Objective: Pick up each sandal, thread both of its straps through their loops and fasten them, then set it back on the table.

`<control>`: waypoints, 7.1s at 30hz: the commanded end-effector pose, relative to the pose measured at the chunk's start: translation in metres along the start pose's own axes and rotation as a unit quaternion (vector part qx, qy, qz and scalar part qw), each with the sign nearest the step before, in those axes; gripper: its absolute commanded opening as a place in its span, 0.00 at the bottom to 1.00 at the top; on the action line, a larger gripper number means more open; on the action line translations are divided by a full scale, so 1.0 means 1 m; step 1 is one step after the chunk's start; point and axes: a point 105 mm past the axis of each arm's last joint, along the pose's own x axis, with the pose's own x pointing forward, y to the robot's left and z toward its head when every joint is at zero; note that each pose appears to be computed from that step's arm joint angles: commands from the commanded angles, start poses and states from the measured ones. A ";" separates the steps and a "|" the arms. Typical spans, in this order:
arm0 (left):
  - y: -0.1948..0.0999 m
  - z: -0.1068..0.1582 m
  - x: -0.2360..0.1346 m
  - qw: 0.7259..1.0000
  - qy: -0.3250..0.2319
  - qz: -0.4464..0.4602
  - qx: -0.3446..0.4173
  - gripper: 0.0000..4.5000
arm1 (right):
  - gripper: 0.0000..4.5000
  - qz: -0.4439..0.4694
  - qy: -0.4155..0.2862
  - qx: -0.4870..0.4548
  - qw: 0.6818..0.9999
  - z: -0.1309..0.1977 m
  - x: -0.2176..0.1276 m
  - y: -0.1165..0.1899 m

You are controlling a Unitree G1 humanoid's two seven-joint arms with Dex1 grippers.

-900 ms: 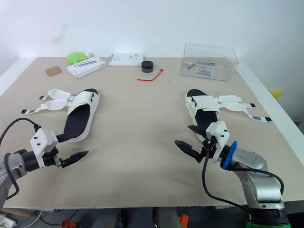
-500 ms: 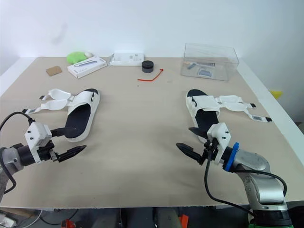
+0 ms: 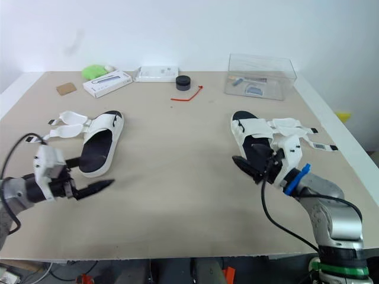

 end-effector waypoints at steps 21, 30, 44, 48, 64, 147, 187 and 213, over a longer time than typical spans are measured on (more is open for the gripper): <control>-0.037 0.019 0.038 0.995 -0.038 -0.080 0.045 1.00 | 0.56 -0.105 -0.015 -0.060 0.993 0.004 0.068 -0.041; -0.034 0.016 0.031 0.996 -0.036 -0.067 0.048 1.00 | 0.02 -0.009 -0.023 -0.040 0.999 0.007 0.073 -0.016; -0.022 0.013 0.017 0.997 -0.015 -0.052 0.059 1.00 | 0.02 0.551 0.039 -0.246 0.797 -0.009 0.012 0.143; -0.023 0.013 0.017 0.997 -0.011 -0.046 0.061 1.00 | 0.02 0.546 0.038 -0.262 0.795 -0.012 0.024 0.143; -0.020 0.012 0.013 0.997 0.002 -0.032 0.069 1.00 | 0.02 0.525 0.051 -0.181 0.830 -0.019 0.006 0.159; -0.004 -0.037 0.044 0.979 0.083 -0.092 0.161 0.01 | 1.00 0.303 0.083 0.399 0.861 0.101 0.157 0.102; -0.002 -0.041 0.046 0.979 0.086 -0.096 0.160 0.00 | 0.01 0.417 -0.213 -0.333 0.819 0.089 0.088 0.149; 0.023 -0.032 0.055 0.972 0.081 -0.100 0.196 0.00 | 0.01 0.402 -0.214 -0.774 0.440 0.034 0.072 0.153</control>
